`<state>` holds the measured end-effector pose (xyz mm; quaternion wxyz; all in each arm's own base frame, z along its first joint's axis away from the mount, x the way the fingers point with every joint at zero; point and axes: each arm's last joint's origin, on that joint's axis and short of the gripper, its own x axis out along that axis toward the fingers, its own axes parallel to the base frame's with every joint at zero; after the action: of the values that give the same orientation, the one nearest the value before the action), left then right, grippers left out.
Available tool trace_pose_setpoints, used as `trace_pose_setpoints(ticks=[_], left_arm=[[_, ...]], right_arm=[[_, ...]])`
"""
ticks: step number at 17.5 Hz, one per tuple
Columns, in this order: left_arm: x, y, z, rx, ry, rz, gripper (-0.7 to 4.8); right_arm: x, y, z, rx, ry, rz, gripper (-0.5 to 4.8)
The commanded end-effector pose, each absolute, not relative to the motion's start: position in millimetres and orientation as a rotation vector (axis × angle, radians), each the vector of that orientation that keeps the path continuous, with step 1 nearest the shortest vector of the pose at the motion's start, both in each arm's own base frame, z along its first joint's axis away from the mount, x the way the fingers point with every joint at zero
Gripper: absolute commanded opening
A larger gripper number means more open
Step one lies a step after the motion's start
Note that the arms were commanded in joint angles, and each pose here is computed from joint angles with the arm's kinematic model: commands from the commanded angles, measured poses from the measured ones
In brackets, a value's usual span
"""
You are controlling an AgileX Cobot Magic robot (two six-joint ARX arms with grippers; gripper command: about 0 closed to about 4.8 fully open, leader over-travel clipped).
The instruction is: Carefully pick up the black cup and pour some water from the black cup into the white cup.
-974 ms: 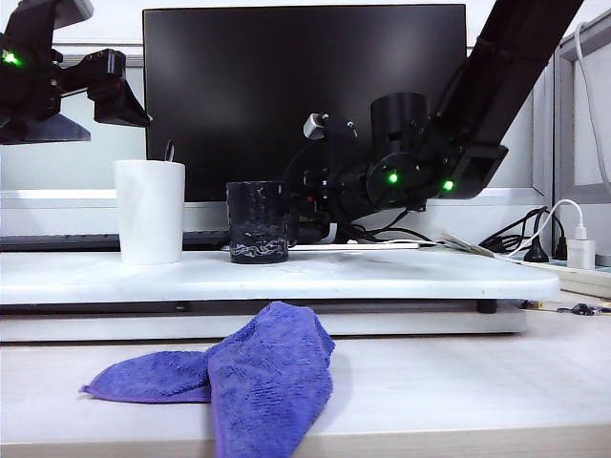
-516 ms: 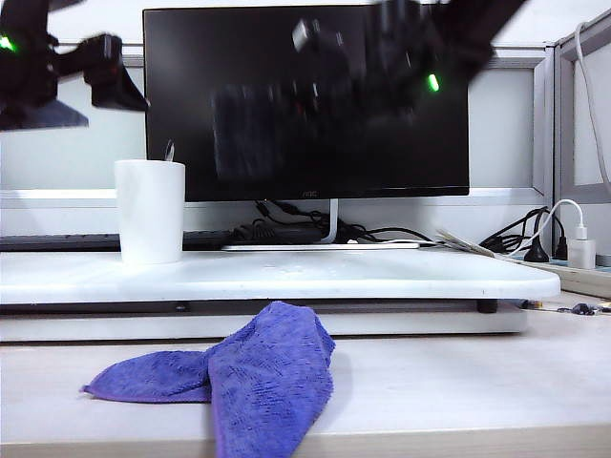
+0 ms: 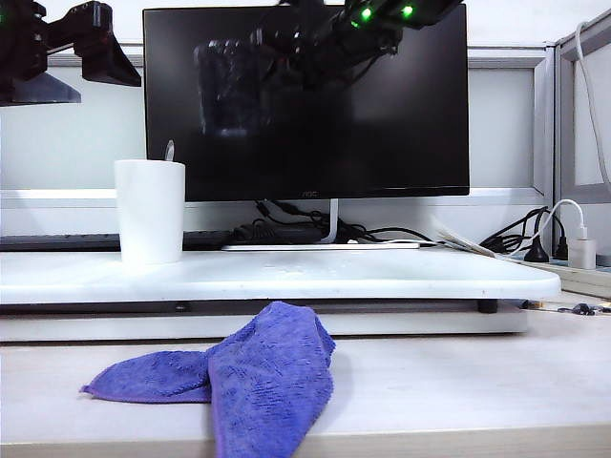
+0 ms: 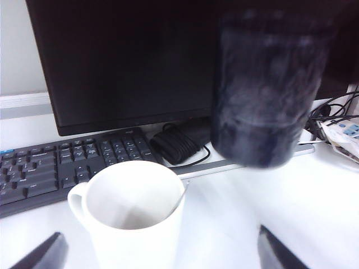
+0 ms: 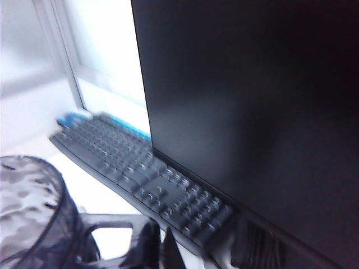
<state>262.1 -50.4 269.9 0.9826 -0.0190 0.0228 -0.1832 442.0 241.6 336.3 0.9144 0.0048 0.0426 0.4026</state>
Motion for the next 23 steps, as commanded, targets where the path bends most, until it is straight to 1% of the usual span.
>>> trace_pose_setpoints(ticks=[1, 5, 7, 10, 12, 14, 17, 23], left_arm=[[258, -50, 274, -0.043, 0.045, -0.398, 4.79], [253, -50, 278, -0.043, 0.051, -0.415, 4.79], [253, -50, 278, -0.042, 0.051, -0.414, 4.79], [253, -50, 278, -0.037, 0.051, -0.413, 4.79], [253, -50, 278, -0.035, 0.051, -0.413, 4.79], [253, -49, 277, -0.035, 0.064, -0.405, 4.79], [253, -49, 275, -0.036, 0.081, -0.405, 4.79], [252, -49, 273, -0.037, 0.098, -0.404, 4.79]], right_arm=[[442, 243, 340, 0.003, 0.048, 0.807, -0.06], [449, 248, 334, -0.103, 0.003, 0.755, -0.06], [461, 255, 328, -0.108, 0.015, 0.756, -0.06], [472, 261, 327, -0.163, -0.018, 0.753, -0.06], [471, 264, 330, -0.195, -0.032, 0.739, -0.06], [465, 276, 331, -0.241, -0.048, 0.76, -0.06], [454, 292, 328, -0.356, -0.07, 0.763, -0.06], [451, 297, 328, -0.502, -0.096, 0.667, -0.06]])
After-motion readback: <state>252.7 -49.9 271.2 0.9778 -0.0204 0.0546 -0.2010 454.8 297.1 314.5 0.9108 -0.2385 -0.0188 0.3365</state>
